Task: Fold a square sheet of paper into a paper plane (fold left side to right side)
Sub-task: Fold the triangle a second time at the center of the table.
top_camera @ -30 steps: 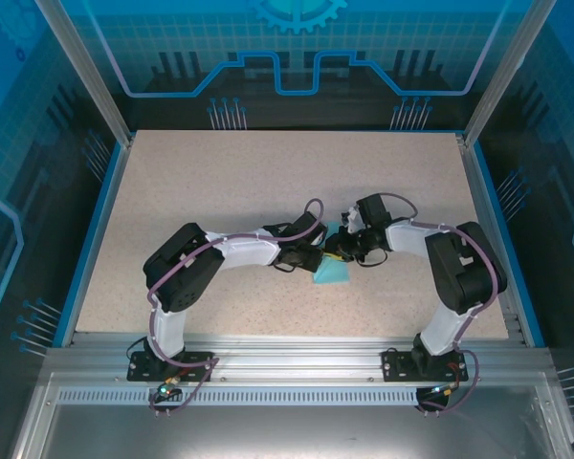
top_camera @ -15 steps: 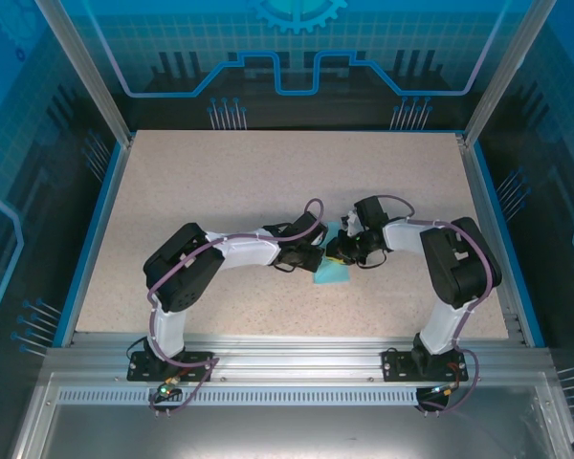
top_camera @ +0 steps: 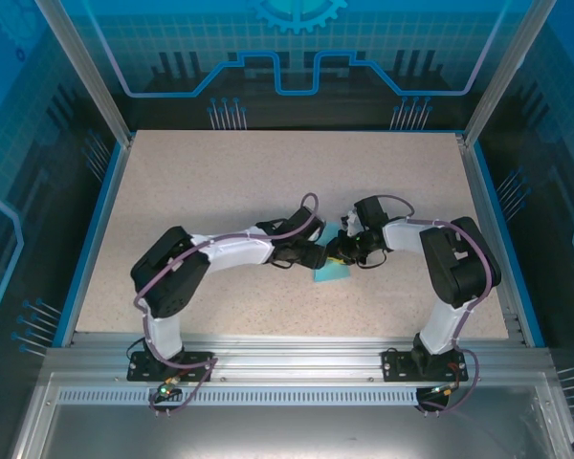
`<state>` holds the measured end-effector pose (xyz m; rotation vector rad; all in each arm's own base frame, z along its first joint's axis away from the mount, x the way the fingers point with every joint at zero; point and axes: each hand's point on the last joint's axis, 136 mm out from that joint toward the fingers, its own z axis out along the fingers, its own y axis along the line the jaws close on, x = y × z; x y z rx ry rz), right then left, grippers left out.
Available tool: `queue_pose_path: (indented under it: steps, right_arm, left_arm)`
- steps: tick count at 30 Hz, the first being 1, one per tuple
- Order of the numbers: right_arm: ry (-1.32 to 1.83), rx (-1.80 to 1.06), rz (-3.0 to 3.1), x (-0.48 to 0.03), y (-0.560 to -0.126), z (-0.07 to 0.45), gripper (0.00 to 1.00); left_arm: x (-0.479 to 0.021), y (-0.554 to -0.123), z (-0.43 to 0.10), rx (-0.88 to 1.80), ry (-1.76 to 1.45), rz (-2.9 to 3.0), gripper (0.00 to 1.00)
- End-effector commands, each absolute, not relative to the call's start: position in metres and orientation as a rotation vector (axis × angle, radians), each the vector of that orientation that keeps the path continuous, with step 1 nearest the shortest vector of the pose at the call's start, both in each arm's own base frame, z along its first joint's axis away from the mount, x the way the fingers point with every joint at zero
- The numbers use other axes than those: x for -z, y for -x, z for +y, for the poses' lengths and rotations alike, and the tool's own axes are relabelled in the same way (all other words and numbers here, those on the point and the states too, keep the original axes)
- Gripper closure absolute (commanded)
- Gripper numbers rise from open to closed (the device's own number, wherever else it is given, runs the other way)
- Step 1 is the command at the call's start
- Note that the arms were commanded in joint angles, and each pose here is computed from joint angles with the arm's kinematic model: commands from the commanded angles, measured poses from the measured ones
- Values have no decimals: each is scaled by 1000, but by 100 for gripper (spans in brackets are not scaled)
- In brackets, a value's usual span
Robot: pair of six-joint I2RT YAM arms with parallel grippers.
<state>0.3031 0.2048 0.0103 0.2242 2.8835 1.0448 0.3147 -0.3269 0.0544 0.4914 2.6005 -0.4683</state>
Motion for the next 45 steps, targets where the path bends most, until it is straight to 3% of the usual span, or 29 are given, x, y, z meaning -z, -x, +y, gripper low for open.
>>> queue_pose_path:
  steps: [1,9,14,27,45]
  right_arm:
    - [-289,-894,3015,23,-282,187,83]
    - [-284,-895,3013,22,-282,188,83]
    - [-280,-899,3012,22,-282,188,83]
    - [-267,-893,3019,21,-283,188,82]
    - [-257,-886,3026,20,-284,188,82]
  left_arm:
    - [-92,-311,-317,513,-458,2537,39]
    - [-100,-270,-351,932,-540,2488,40]
    - [-95,-261,-376,1054,-602,2489,43]
    - [-44,-253,-377,1004,-599,2638,47]
    - [-18,-243,-355,900,-556,2726,51]
